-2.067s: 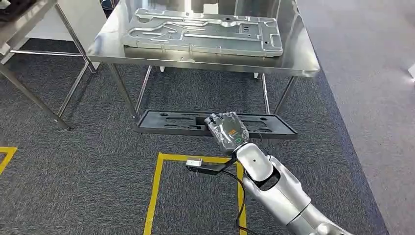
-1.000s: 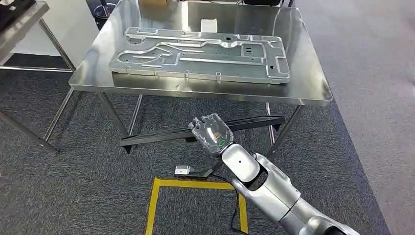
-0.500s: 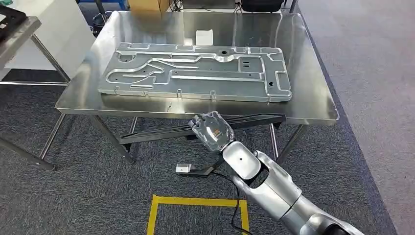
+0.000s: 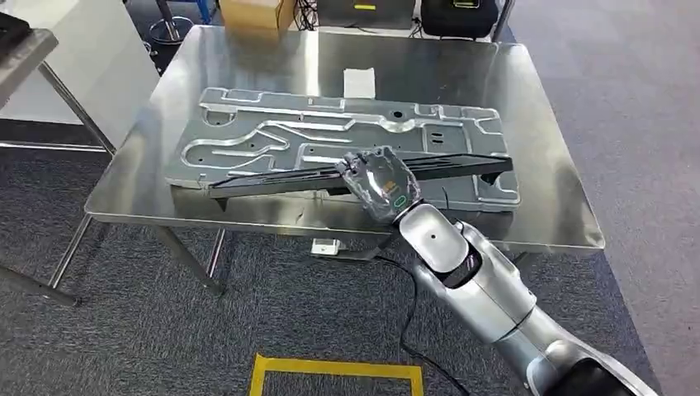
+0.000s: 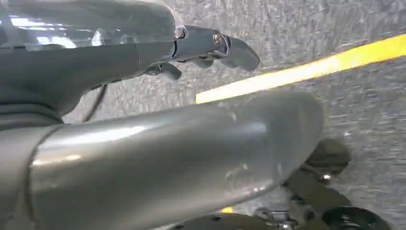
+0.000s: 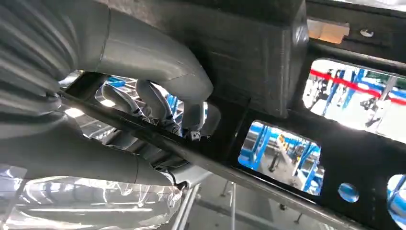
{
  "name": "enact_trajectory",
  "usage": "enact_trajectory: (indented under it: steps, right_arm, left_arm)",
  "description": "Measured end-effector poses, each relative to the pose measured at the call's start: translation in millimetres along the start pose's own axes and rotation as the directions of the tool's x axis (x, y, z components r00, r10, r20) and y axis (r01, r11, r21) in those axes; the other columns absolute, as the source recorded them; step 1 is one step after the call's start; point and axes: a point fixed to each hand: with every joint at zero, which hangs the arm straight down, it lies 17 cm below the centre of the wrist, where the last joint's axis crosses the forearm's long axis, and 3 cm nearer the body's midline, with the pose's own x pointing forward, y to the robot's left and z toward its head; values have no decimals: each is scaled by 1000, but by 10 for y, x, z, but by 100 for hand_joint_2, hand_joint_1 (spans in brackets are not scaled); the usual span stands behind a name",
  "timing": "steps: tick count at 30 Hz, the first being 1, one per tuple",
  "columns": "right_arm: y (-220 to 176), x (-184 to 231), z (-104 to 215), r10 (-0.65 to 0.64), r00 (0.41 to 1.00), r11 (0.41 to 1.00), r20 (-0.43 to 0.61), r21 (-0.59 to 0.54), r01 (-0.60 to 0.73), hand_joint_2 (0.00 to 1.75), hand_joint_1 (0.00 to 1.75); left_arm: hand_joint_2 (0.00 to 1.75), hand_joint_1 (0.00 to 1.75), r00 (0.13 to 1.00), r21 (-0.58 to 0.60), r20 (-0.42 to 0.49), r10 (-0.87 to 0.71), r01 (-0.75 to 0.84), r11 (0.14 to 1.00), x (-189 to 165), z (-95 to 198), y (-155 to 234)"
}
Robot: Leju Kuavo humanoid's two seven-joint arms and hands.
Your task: Take the parts from the cabinet and place them on the table.
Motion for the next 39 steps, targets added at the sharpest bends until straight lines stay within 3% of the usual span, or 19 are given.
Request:
enact_trajectory:
  steps: [12,32,39]
  right_arm:
    - [106,-172,50,-25,999,999,-33,27,26,175,175]
    - [1052,-294,494,-143,981,959,-133,227,170,175,175]
    - [1065,-324,489,-158,977,959,-142,214,186,175,175]
  left_arm:
    - [0,0,1000,-3,8,3,-3,1000,58,-12,-6]
    - [0,0,1000,3,2,2,-2,1000,24,-8,19]
    - [0,0,1000,4,5,3,-3,1000,45,-12,19]
